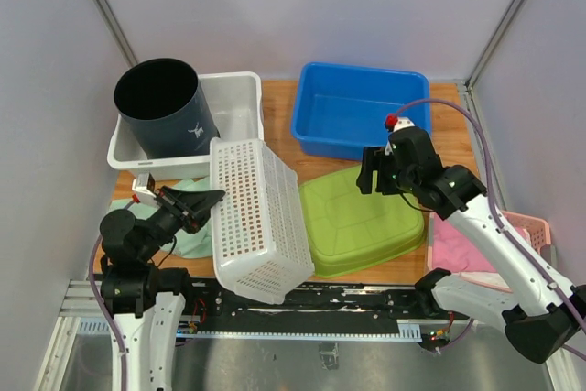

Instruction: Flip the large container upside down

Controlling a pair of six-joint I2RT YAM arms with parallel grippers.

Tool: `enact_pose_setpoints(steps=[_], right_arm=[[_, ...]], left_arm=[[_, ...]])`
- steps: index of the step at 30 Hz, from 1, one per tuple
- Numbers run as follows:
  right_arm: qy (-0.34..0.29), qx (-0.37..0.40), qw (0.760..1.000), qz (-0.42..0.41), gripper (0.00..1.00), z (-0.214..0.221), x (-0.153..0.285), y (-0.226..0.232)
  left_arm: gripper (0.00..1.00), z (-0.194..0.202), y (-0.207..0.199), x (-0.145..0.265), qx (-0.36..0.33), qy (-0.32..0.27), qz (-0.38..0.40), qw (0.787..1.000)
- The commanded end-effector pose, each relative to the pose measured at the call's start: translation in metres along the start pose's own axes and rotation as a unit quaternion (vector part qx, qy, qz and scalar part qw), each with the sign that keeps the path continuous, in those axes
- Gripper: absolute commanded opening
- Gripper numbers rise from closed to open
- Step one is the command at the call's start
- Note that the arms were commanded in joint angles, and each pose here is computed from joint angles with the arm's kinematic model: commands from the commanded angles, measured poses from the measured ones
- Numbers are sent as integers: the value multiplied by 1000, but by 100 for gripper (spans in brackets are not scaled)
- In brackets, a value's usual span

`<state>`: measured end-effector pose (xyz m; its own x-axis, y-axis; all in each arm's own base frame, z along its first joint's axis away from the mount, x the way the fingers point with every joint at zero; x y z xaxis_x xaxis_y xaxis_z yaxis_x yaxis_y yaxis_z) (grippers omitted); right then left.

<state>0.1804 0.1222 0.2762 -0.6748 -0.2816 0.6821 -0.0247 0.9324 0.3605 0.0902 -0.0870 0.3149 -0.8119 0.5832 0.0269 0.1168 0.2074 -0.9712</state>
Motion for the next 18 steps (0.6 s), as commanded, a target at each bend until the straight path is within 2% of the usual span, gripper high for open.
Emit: enact_pose_setpoints(steps=[1, 10, 13, 16, 17, 18], right_arm=[[5, -4, 1000, -15, 73, -3, -5, 3], [23, -5, 999, -33, 72, 5, -13, 4], [61, 1, 992, -108, 72, 17, -19, 16], [111, 7, 976, -190, 72, 29, -29, 31], [127, 10, 970, -206, 71, 33, -32, 36], [143, 13, 966, -215, 71, 38, -36, 39]], left_arm=[[0, 1, 22, 0, 53, -25, -55, 997], [0, -1, 83, -23, 53, 4, -108, 993], [0, -2, 92, -24, 42, -10, -117, 992], [0, -3, 100, -20, 32, -30, -163, 986], [6, -4, 102, -19, 25, -35, -183, 982], [15, -5, 102, -16, 17, -41, -206, 978]])
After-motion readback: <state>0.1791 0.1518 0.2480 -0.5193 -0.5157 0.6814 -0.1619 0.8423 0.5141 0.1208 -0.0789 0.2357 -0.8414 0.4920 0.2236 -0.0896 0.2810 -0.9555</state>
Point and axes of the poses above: each gripper's point midway between its finger pads, its own x axis back along the fingers, its own y axis along the line the jaws close on, z = x × y, the point moved 8 cm from there along x, back along the fingers, and after that the axes turned 13 degrees about -x, right-handed, at the moved point
